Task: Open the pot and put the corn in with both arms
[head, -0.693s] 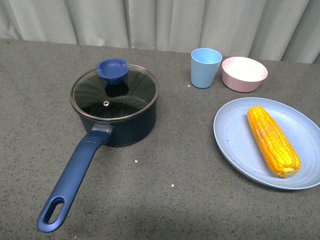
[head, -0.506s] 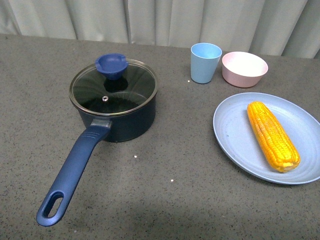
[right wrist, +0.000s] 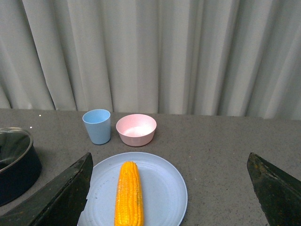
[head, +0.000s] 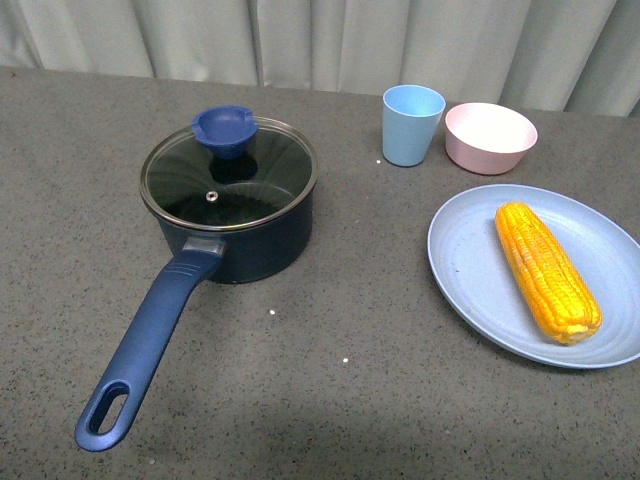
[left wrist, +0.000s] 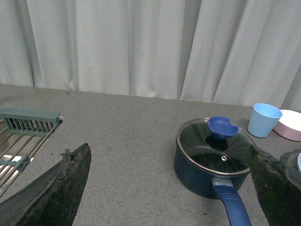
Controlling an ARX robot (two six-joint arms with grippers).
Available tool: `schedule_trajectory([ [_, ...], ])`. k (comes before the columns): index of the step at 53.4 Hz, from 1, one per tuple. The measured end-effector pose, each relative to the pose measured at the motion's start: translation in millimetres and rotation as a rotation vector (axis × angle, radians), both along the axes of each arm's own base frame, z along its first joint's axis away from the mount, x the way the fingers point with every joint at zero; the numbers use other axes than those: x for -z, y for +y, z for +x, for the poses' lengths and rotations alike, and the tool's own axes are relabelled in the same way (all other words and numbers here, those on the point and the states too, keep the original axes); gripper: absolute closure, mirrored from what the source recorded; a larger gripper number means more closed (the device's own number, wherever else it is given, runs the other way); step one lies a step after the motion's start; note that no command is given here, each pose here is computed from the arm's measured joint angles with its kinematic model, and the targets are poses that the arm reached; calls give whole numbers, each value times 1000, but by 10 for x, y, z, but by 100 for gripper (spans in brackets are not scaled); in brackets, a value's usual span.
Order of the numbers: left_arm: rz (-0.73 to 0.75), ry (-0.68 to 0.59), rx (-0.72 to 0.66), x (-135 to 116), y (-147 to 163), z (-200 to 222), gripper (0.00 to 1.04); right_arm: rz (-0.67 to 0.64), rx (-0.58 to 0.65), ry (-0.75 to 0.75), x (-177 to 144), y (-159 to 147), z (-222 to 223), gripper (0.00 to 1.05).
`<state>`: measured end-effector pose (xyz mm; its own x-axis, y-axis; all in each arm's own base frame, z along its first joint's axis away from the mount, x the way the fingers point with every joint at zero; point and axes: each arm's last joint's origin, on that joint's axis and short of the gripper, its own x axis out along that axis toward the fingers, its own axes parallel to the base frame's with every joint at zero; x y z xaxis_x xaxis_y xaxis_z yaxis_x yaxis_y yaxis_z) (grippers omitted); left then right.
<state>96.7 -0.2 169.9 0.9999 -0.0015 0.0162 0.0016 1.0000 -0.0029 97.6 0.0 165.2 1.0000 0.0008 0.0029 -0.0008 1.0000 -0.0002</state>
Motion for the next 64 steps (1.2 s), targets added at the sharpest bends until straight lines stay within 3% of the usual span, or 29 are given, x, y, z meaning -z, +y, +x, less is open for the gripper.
schedule_trajectory([
  [64,0,0,0,0,0,0,6,0,0,0,0,0,0,9],
])
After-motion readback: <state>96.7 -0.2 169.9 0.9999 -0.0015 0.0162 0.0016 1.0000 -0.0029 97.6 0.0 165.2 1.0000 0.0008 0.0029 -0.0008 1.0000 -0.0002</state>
